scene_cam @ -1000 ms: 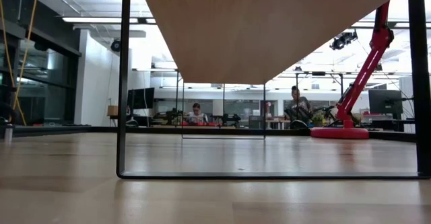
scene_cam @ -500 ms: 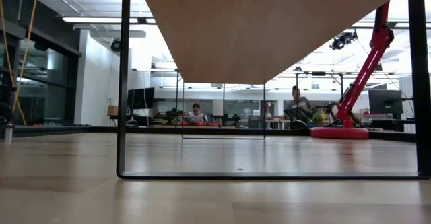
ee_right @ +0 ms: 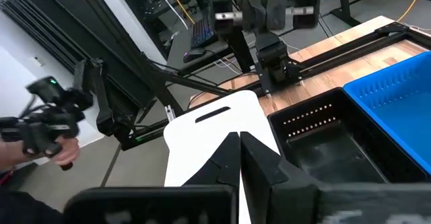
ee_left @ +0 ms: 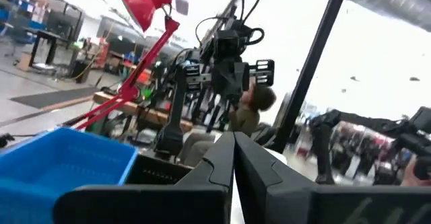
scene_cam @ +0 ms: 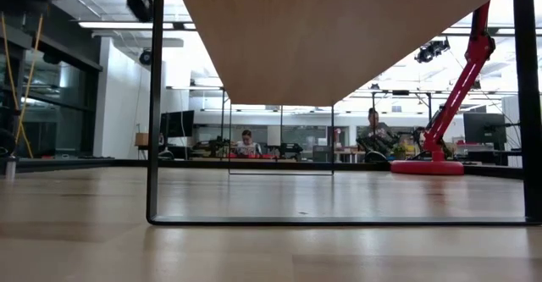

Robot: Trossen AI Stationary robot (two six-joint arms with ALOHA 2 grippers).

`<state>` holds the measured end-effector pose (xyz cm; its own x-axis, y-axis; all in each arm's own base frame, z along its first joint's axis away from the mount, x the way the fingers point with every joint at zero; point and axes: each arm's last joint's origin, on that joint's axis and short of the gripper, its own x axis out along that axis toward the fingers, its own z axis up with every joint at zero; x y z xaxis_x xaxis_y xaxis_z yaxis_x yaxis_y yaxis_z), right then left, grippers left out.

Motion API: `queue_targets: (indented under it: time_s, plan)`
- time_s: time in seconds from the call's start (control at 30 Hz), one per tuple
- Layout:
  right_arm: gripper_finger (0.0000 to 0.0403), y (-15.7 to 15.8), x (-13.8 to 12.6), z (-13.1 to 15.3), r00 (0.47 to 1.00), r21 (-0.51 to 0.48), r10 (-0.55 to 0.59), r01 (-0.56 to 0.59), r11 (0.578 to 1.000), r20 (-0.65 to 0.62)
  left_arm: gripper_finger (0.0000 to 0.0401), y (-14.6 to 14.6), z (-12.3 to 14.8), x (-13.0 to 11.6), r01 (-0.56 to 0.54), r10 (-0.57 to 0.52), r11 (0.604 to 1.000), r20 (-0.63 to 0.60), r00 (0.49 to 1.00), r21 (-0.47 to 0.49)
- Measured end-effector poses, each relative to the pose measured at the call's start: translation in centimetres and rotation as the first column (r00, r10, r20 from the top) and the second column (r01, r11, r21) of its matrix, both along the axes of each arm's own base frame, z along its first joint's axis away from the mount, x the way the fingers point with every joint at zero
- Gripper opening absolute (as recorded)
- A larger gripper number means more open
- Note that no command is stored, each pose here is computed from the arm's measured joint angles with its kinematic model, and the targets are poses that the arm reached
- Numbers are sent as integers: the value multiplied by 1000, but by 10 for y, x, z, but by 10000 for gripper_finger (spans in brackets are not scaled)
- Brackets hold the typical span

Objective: Stack baskets on shelf by color
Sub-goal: Return to Home Position

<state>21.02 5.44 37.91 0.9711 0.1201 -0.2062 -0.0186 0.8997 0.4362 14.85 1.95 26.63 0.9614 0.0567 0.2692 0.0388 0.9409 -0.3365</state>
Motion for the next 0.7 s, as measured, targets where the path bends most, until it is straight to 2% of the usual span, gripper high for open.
queue_targets:
  time_s: [0.17,0.27,0.7]
  plan:
    - [0,0,0,0,1000,0,0,0,1000,0,0,0,-36,-17,-40,41,997,17,999,-71]
    - [0,0,0,0,1000,4,-1,1,1000,-1,0,-1,-47,-27,-48,52,995,41,998,-90]
    - [0,0,0,2,1000,52,-11,10,999,13,0,-6,-64,-59,-81,77,991,-41,996,-107]
